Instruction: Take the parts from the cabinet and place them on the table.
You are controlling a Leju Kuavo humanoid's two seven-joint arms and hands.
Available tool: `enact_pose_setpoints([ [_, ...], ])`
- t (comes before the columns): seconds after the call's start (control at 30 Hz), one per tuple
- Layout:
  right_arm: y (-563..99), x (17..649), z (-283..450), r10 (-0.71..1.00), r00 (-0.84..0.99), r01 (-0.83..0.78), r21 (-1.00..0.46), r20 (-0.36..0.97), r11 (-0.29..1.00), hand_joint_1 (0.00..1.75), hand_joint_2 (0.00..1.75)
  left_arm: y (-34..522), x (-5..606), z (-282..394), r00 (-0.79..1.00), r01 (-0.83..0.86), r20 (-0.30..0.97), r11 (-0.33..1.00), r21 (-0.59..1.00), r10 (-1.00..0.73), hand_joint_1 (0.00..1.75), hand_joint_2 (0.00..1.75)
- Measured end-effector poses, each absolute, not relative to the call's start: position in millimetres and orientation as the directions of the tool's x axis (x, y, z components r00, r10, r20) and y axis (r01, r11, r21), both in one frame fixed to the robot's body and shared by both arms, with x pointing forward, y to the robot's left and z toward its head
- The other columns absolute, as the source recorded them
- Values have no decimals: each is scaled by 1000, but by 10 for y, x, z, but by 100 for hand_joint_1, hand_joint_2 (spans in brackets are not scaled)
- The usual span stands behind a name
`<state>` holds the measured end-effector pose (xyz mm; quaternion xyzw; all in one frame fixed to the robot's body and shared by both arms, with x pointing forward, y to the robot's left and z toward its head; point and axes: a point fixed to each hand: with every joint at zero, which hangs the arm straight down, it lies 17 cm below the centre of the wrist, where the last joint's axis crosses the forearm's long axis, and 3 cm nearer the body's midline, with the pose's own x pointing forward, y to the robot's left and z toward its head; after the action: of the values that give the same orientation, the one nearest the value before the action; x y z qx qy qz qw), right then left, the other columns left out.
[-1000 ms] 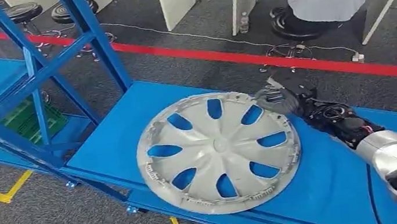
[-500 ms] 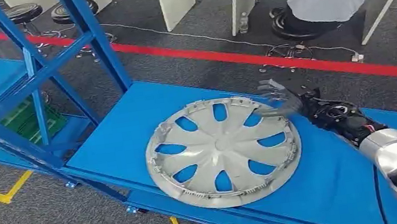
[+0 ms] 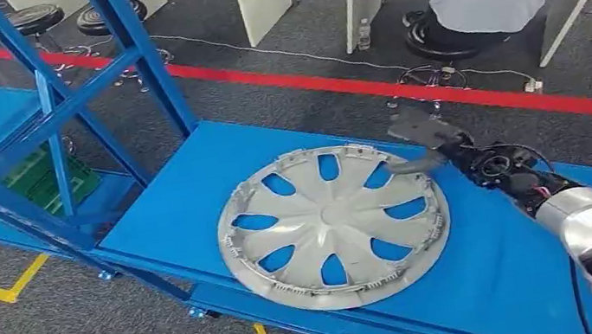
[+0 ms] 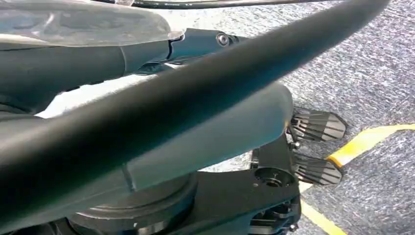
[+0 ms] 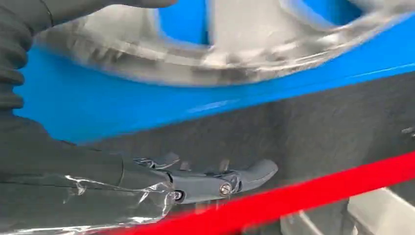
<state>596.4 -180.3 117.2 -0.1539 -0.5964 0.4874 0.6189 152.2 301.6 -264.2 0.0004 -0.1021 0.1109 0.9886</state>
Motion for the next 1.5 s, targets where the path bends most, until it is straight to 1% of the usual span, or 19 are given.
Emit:
enact_pose_setpoints([
  [0.07,-1821,6010,1217,856,-244,-389,-855,455,344,0,175,3015,1524,-2641,954,-219,202,975,-22,219,0,0],
  [0.13,-1801,6021,1227,894,-293,-374,-901,340,220,0,175,3013,1530,-2639,954,-219,203,975,-23,219,0,0],
  [0.2,-1762,6017,1239,898,-312,-372,-910,310,184,0,175,3009,1531,-2639,954,-218,203,976,-25,219,0,0],
  [0.37,-1694,5997,1244,898,-343,-369,-919,276,141,0,175,3007,1531,-2639,954,-218,203,976,-26,219,0,0],
  [0.5,-1668,5986,1233,902,-381,-349,-935,202,62,0,175,3007,1530,-2639,954,-219,203,975,-26,219,0,0],
  [0.6,-1635,5988,1262,900,-396,-339,-940,182,41,0,175,2999,1525,-2640,955,-218,201,976,-27,219,0,0],
  [1.1,-1468,5972,1342,880,-437,-327,-944,185,36,0,175,2982,1554,-2632,957,-204,204,979,-29,205,0,0],
  [1.2,-1432,5979,1391,873,-432,-330,-941,226,80,0,175,2968,1555,-2631,960,-195,202,980,-29,197,0,0],
  [1.33,-1421,6019,1507,857,-403,-336,-923,321,187,0,175,2956,1556,-2631,960,-190,202,981,-30,192,0,0],
  [1.5,-1453,6053,1575,846,-380,-339,-907,374,249,0,175,2944,1559,-2631,961,-184,202,982,-30,187,0,0],
])
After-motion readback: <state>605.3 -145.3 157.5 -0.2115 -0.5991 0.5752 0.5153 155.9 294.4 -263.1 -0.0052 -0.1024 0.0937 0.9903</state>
